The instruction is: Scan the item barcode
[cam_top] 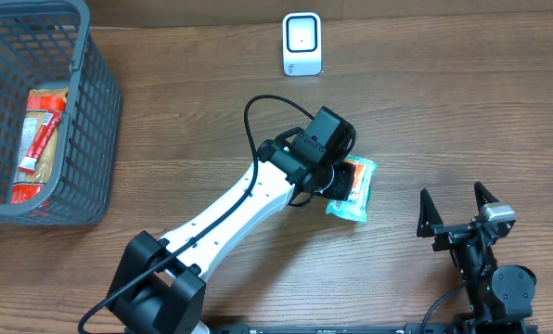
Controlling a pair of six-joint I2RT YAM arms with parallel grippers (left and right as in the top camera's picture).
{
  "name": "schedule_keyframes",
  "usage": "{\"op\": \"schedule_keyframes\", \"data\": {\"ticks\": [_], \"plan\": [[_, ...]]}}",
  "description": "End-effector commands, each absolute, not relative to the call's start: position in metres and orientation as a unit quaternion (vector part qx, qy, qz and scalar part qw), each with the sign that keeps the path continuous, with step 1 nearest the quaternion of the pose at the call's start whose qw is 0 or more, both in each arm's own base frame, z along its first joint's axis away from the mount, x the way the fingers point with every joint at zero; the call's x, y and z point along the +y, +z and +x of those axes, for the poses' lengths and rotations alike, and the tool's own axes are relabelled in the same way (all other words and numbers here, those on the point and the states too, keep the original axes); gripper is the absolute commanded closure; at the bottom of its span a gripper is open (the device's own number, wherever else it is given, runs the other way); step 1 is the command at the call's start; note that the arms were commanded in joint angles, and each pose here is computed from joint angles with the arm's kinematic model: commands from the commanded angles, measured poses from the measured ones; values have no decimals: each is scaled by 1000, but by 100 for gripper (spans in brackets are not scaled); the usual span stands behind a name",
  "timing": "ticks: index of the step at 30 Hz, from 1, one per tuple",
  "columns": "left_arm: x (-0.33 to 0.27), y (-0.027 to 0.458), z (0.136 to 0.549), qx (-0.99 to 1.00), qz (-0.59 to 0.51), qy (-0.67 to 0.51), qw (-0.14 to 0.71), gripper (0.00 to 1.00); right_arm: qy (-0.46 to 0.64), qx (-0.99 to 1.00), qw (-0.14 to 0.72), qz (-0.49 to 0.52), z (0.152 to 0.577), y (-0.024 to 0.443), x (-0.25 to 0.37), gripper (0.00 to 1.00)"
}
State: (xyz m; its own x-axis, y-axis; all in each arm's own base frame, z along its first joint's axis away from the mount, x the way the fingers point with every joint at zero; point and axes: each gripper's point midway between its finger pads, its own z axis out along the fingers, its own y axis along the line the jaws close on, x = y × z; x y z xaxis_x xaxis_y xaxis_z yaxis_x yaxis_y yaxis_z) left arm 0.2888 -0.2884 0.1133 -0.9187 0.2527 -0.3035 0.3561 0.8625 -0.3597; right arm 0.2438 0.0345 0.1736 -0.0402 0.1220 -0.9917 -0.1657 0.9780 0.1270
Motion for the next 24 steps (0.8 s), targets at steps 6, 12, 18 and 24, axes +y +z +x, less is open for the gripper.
{"op": "schedule_keyframes", "data": {"ticks": [6, 12, 18, 24], "plan": [[-286, 114, 287, 956, 165, -207, 127, 50, 101, 714, 693, -15, 244, 171, 33, 0], [-286, 132, 300, 951, 156, -223, 145, 45, 101, 714, 693, -15, 244, 171, 33, 0], [-290, 152, 306, 940, 151, -271, 142, 34, 101, 714, 693, -15, 244, 171, 33, 0], [-285, 149, 305, 943, 143, -270, 130, 42, 101, 714, 693, -15, 244, 171, 33, 0]]}}
